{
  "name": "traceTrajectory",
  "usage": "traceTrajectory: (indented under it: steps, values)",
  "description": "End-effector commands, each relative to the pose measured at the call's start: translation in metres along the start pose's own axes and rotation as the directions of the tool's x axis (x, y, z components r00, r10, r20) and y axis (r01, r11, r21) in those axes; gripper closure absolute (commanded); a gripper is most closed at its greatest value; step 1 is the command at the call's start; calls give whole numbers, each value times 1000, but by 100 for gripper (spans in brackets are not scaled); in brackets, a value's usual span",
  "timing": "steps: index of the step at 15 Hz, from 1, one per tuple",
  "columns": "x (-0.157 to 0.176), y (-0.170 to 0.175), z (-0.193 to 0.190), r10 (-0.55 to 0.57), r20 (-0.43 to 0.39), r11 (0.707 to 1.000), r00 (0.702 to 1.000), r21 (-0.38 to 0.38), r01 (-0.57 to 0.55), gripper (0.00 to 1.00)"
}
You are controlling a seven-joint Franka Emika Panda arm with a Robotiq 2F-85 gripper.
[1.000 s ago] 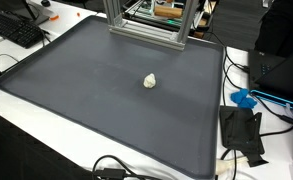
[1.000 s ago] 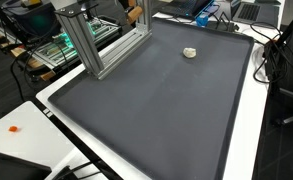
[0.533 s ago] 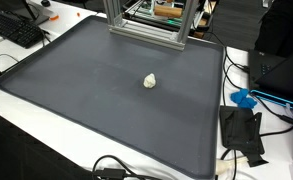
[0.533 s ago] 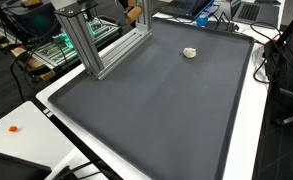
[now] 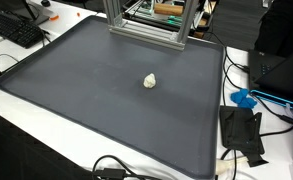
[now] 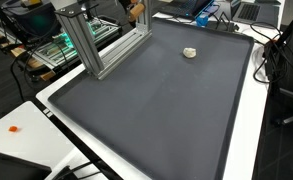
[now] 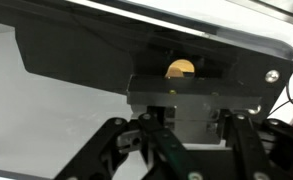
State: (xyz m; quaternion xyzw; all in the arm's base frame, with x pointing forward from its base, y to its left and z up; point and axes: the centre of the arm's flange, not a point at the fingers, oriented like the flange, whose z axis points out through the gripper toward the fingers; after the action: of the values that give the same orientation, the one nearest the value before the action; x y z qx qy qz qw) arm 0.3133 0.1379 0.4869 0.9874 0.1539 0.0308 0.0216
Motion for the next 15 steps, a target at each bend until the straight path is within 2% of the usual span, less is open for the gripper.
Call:
traceTrajectory:
  steps: [1,4,9,10,15]
  values:
    - [18,1,-22,13,-52,1000,999,-2,-13,71]
    - [38,3,-34,-11,-123,999,992,-40,7,71]
    - [86,-4,-34,-12,-250,1000,968,13,15,71]
    - [61,-1,-35,-16,-223,1000,975,-5,15,46]
    - [81,-2,-27,-18,-230,1000,973,6,20,46]
